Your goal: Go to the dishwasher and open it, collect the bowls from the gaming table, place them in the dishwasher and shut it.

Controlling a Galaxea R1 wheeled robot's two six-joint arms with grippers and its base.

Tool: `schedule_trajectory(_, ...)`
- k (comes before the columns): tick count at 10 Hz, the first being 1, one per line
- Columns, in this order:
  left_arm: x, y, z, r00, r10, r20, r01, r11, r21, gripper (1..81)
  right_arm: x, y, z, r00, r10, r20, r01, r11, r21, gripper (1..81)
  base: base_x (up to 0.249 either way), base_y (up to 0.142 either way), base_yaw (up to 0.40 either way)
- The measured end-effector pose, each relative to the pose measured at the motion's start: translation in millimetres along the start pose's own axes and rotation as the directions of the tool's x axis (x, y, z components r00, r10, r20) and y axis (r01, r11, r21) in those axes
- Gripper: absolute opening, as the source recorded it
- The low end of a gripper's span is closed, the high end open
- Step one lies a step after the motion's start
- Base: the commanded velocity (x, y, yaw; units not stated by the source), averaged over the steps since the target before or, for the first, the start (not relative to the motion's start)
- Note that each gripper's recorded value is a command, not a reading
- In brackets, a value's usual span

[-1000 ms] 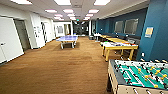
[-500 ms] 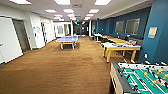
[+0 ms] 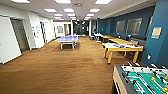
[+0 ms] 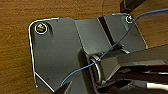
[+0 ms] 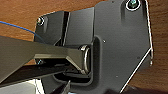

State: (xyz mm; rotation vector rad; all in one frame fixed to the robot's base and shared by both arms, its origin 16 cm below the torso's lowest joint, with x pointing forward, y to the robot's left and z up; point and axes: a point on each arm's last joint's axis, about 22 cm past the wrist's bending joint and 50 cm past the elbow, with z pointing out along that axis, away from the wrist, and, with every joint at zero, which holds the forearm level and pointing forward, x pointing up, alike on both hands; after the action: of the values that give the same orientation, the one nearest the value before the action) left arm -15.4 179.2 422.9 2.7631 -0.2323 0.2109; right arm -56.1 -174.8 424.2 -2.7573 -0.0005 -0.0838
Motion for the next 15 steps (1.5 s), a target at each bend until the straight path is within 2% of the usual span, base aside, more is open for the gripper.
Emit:
schedule_trajectory(1, -6, 1.2, 0, 1.0, -0.003, 0.009, 0.003, 1.0, -0.001, 81.1, -7, 2, 0, 0.9999, 0.004, 0.01, -0.004, 1.0, -0.003, 81.1, 0.24, 0.0, 0.0)
schedule_trajectory(2, 7, -0.1, 1, 1.0, 0.001, -0.002, -0.001, 1.0, -0.001, 81.1, 9, 2, 0, 1.0, 0.002, -0.006, -0.002, 1.0, -0.004, 81.1, 0.239, 0.0, 0.0)
schedule_trajectory(3, 24, -2.0, 2, 0.9994, 0.008, -0.034, -0.008, 1.0, 0.001, 81.1, 26, -1, 0, 0.9994, -0.003, -0.033, 0.003, 1.0, 0.0, 81.1, 0.239, 0.0, 0.0)
schedule_trajectory(4, 12, 4.1, 2, 0.9997, 0.003, -0.024, -0.003, 1.0, -0.006, 81.1, 13, 1, 0, 0.9998, 0.001, -0.021, -0.002, 1.0, -0.003, 81.1, 0.239, 0.0, 0.0)
schedule_trajectory(5, -15, 7.8, 0, 0.9998, -0.007, 0.02, 0.007, 0.9999, -0.01, 81.1, -15, 0, 0, 0.9997, 0.011, 0.022, -0.011, 0.9999, -0.003, 81.1, 0.24, 0.0, 0.0)
schedule_trajectory(6, -15, 4.1, -1, 0.9997, -0.007, 0.023, 0.007, 1.0, -0.005, 81.1, -16, -4, 1, 0.9996, 0.011, 0.026, -0.011, 0.9999, 0.002, 81.1, 0.24, 0.0, 0.0)
schedule_trajectory(7, -1, 4.2, 1, 1.0, -0.001, 0.004, 0.001, 1.0, -0.006, 81.1, -1, -3, 1, 1.0, 0.006, 0.001, -0.006, 1.0, 0.001, 81.1, 0.239, 0.0, 0.0)
schedule_trajectory(8, 3, 4.2, 1, 1.0, 0.001, -0.007, -0.001, 1.0, -0.006, 81.1, 1, -2, 1, 1.0, 0.004, -0.004, -0.004, 1.0, 0.0, 81.1, 0.24, 0.0, 0.0)
schedule_trajectory(10, -4, 5.6, 1, 1.0, -0.002, 0.004, 0.002, 1.0, -0.007, 81.1, -6, -2, 1, 1.0, 0.007, 0.006, -0.007, 1.0, 0.0, 81.1, 0.239, 0.0, 0.0)
schedule_trajectory(13, -4, 9.0, 2, 1.0, -0.003, 0.004, 0.003, 0.9999, -0.011, 81.1, -8, -2, 1, 1.0, 0.002, 0.008, -0.002, 1.0, 0.0, 81.1, 0.239, 0.0, 0.0)
schedule_trajectory(15, 8, 13.3, 4, 0.9999, 0.0, -0.014, -0.001, 0.9999, -0.017, 81.1, 1, -3, 1, 1.0, -0.003, -0.004, 0.003, 1.0, 0.003, 81.1, 0.239, 0.0, 0.0)
